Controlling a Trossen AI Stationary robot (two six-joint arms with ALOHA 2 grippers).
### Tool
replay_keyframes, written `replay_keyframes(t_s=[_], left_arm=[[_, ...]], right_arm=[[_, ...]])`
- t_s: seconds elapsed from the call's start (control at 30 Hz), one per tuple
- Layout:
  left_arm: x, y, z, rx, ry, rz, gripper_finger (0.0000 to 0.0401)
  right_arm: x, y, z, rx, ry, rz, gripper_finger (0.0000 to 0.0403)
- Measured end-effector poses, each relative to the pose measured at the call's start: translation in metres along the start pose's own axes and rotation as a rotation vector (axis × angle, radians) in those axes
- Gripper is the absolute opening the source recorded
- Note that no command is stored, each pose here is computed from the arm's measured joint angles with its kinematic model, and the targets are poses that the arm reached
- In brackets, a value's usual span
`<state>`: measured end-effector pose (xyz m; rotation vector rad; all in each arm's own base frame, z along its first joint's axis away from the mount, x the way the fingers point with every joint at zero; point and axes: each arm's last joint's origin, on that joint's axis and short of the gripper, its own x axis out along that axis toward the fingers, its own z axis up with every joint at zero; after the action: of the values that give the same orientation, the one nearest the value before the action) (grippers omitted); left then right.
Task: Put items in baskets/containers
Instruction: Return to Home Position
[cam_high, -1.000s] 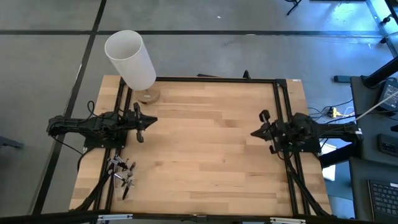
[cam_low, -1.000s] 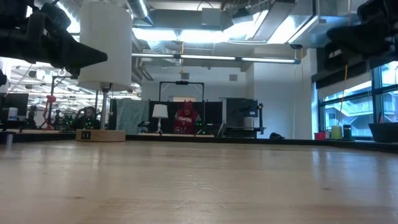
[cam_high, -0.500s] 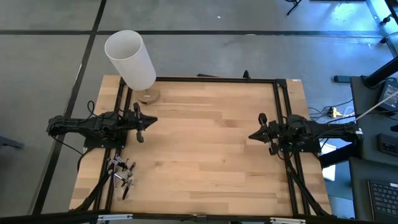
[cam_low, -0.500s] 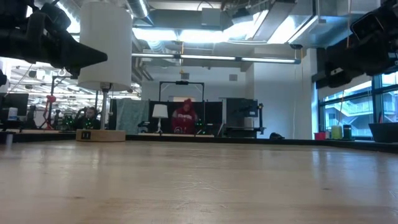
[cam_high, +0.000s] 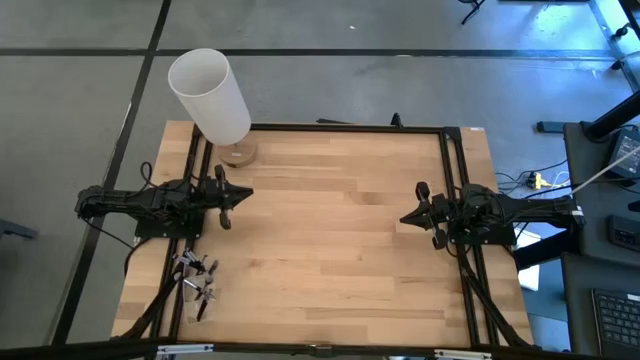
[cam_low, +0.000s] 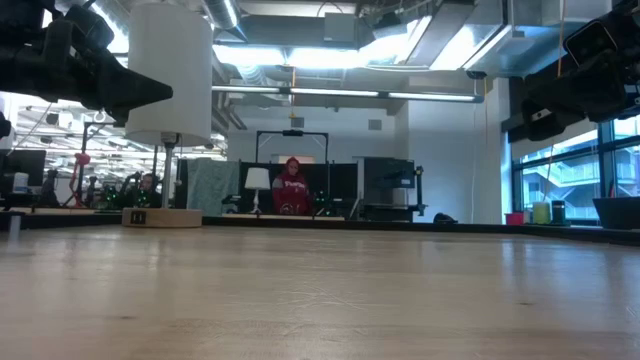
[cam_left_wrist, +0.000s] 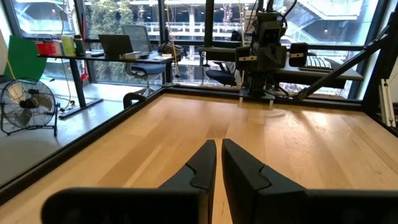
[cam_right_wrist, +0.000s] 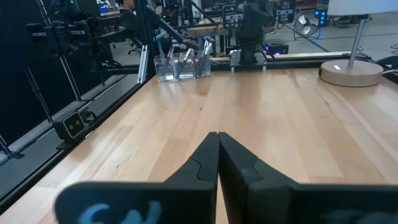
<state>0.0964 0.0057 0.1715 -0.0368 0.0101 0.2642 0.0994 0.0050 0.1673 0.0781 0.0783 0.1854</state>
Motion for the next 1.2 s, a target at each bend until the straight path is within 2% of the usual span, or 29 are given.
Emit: replay_keyframes(t_s=[1.2], left_arm=[[0.0000,0.0000,0.0000,0.000,0.000,0.000,0.0022]], right_arm=[[0.0000,0.0000,0.0000,0.000,0.000,0.000,0.0017]])
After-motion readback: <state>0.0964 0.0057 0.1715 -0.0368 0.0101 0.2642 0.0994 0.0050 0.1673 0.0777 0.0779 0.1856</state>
